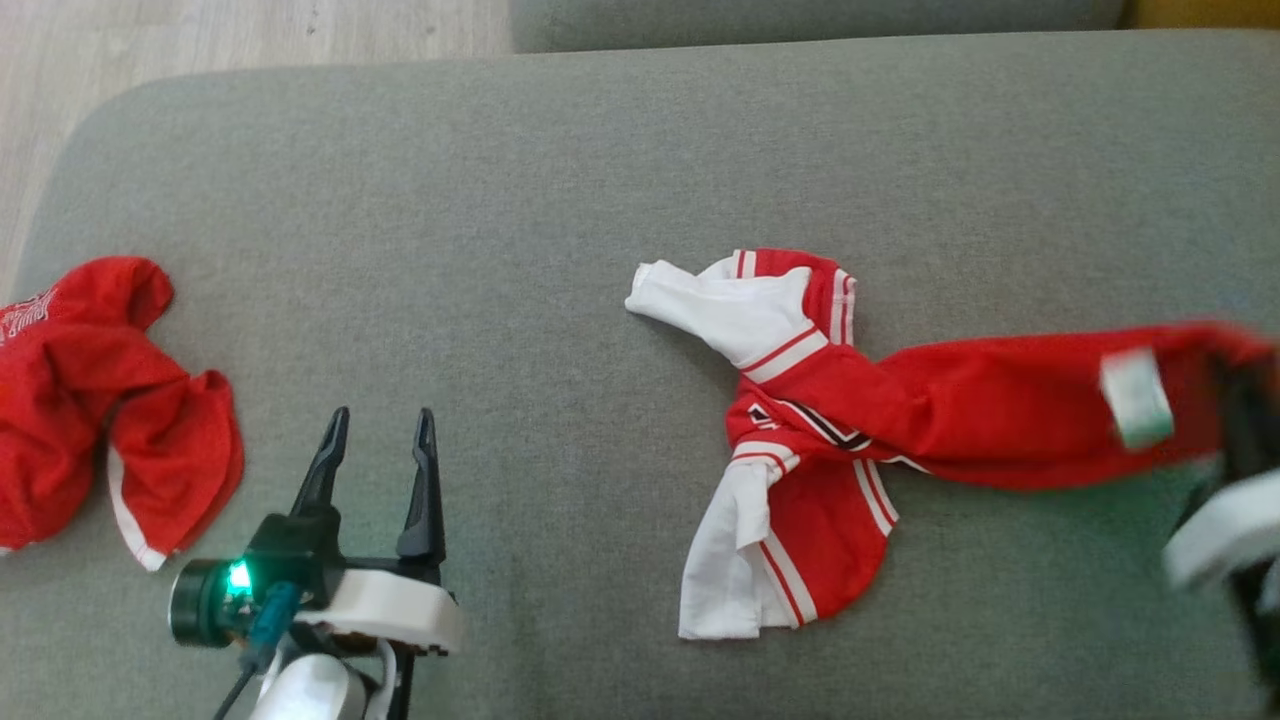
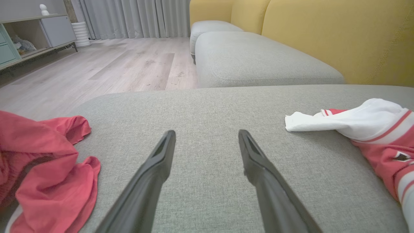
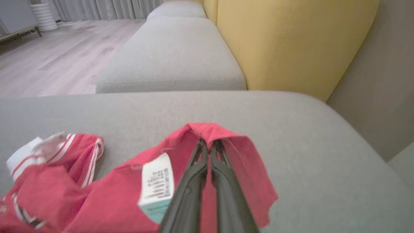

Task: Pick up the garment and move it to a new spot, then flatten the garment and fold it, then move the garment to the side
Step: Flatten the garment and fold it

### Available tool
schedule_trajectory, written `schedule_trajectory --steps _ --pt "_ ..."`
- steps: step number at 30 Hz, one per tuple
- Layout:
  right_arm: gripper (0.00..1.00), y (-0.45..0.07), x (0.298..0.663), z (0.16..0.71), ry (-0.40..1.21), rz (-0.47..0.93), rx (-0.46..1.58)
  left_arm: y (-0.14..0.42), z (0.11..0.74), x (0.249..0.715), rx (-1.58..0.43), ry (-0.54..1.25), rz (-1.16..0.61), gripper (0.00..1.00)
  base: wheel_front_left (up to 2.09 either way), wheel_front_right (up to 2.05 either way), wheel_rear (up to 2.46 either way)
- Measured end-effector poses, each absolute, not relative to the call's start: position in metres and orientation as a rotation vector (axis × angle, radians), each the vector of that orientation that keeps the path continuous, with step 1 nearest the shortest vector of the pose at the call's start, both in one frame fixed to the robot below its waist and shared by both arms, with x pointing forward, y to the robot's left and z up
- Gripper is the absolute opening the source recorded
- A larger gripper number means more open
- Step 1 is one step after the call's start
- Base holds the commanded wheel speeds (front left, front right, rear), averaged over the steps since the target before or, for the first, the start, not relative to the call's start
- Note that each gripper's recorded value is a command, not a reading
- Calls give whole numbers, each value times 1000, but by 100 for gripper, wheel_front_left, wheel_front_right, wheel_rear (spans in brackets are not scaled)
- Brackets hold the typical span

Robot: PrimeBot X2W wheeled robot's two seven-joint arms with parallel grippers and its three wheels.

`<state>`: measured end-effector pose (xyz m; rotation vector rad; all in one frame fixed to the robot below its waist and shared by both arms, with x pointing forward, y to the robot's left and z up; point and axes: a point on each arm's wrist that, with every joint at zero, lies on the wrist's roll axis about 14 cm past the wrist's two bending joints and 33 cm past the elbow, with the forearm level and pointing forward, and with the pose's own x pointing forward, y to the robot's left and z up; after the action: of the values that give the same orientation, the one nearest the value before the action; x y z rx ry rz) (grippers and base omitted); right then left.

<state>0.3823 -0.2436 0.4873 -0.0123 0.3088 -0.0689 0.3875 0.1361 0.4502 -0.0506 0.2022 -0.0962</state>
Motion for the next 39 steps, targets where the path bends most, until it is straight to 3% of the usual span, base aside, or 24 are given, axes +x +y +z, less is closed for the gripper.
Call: schedule_trajectory --steps 7,14,18,19,20,24,30,39 --pt "0 -265 454 516 259 -68 -87 135 454 399 -57 184 -102 100 0 0 0" --pt "0 -289 522 509 248 -113 -65 139 444 409 -71 200 -78 100 0 0 0" --pt "0 -296 540 491 282 -139 -30 147 435 410 -65 217 -59 100 0 0 0" --pt "25 -297 542 480 314 -146 -25 149 433 411 -64 219 -52 100 0 0 0" --pt "100 -296 544 469 336 -148 -17 151 431 411 -63 223 -45 100 0 0 0" --pt "100 -284 544 447 357 -127 -4 153 429 412 -63 225 -34 100 0 0 0" --pt "100 -269 535 477 180 -81 -24 146 433 414 -61 209 -57 100 0 0 0" --pt "100 -223 459 508 19 -2 23 141 443 405 -43 197 -81 100 0 0 0"
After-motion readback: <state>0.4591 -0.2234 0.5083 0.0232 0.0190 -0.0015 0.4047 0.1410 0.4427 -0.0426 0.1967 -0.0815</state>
